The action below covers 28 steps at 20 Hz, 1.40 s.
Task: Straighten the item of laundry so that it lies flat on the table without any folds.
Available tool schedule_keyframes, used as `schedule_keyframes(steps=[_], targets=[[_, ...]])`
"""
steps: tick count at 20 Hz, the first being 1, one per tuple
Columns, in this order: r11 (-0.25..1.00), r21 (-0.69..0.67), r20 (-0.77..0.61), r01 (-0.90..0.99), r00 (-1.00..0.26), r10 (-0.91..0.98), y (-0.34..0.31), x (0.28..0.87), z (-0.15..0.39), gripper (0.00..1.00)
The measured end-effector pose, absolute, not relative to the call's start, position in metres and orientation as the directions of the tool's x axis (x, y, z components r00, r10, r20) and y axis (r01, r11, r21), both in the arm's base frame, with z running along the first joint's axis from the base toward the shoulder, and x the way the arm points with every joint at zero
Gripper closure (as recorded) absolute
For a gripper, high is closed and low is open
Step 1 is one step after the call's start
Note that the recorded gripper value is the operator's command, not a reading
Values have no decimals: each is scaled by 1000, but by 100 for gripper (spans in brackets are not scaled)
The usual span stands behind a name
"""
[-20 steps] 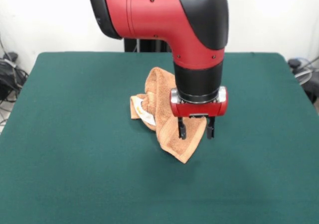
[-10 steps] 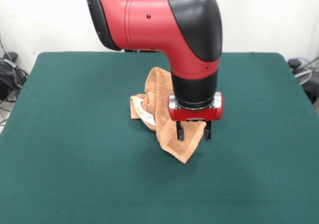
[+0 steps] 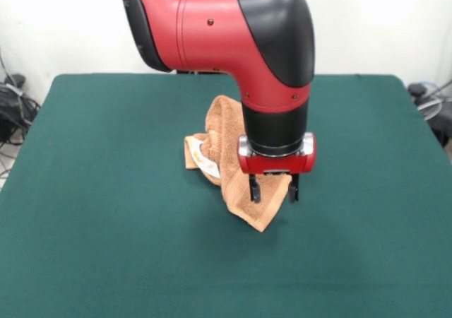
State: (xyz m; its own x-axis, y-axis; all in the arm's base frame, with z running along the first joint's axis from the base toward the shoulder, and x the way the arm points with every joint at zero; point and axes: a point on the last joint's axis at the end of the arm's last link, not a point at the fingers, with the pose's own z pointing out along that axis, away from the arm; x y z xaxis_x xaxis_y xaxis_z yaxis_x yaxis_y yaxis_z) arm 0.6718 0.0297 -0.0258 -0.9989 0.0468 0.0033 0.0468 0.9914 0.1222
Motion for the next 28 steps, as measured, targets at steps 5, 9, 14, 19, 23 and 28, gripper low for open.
schedule_keyframes(steps=[5,9,14,19,23,28], targets=[[992,119,3,39,-999,38,35,671,-26,0],[992,122,8,31,-1000,30,42,671,-35,0],[991,129,32,36,-999,32,43,664,-53,0],[991,127,24,36,-999,33,43,668,-52,0],[992,124,21,33,-999,30,43,670,-52,0],[992,123,19,32,-999,30,43,671,-52,0]])
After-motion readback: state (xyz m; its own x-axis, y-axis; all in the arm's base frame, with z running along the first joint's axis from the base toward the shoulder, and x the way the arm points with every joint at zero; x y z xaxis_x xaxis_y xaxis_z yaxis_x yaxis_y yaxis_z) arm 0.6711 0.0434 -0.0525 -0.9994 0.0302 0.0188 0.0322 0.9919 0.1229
